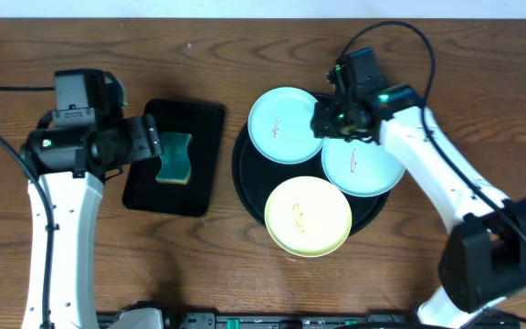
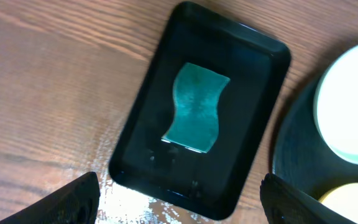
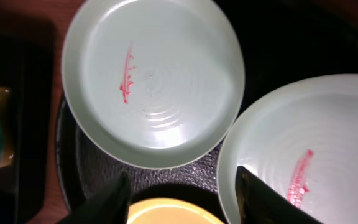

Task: Clean dirty plates on tray and stack at the side
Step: 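Move right gripper to the top mint plate and left gripper over sponge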

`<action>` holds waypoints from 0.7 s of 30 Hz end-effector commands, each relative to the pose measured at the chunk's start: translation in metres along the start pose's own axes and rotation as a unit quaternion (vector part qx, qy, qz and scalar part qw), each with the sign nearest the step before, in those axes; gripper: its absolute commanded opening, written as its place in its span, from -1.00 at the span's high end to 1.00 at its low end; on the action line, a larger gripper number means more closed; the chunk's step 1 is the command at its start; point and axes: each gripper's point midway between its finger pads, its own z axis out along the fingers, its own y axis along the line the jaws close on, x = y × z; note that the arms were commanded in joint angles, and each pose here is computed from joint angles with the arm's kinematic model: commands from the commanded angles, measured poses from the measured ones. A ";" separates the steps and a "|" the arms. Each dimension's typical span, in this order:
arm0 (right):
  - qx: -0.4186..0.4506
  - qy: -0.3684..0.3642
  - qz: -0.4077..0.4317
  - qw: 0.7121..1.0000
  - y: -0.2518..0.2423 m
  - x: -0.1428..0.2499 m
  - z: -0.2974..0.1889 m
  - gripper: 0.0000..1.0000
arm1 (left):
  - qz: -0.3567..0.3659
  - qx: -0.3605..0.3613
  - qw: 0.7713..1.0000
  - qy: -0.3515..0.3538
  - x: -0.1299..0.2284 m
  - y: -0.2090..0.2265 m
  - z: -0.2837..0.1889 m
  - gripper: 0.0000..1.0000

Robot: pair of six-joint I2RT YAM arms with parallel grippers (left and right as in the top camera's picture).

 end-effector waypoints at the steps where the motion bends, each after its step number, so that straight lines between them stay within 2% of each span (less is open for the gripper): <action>1: 0.023 0.004 0.037 0.999 0.001 0.002 0.016 0.04 | -0.029 -0.014 0.999 -0.010 -0.007 0.010 -0.004 -0.66; 6: 0.032 -0.006 0.033 0.999 -0.002 -0.005 0.040 0.07 | -0.030 -0.014 0.999 -0.010 -0.007 0.010 -0.004 -0.66; 9: 0.021 -0.014 -0.008 1.000 0.002 -0.012 0.053 0.07 | -0.030 -0.014 0.999 -0.009 -0.007 0.010 -0.004 -0.66; 12: -0.020 -0.015 -0.102 0.994 0.016 -0.014 0.059 0.04 | -0.030 -0.014 0.999 -0.009 -0.007 0.010 -0.004 -0.66; 16: -0.118 -0.007 -0.230 0.966 0.043 -0.008 0.055 -0.20 | -0.030 -0.014 0.999 -0.008 -0.006 0.010 -0.003 -0.66; 21: -0.179 -0.005 -0.244 0.953 0.046 -0.008 0.046 -0.28 | -0.030 -0.016 0.999 0.001 -0.001 0.011 0.003 -0.66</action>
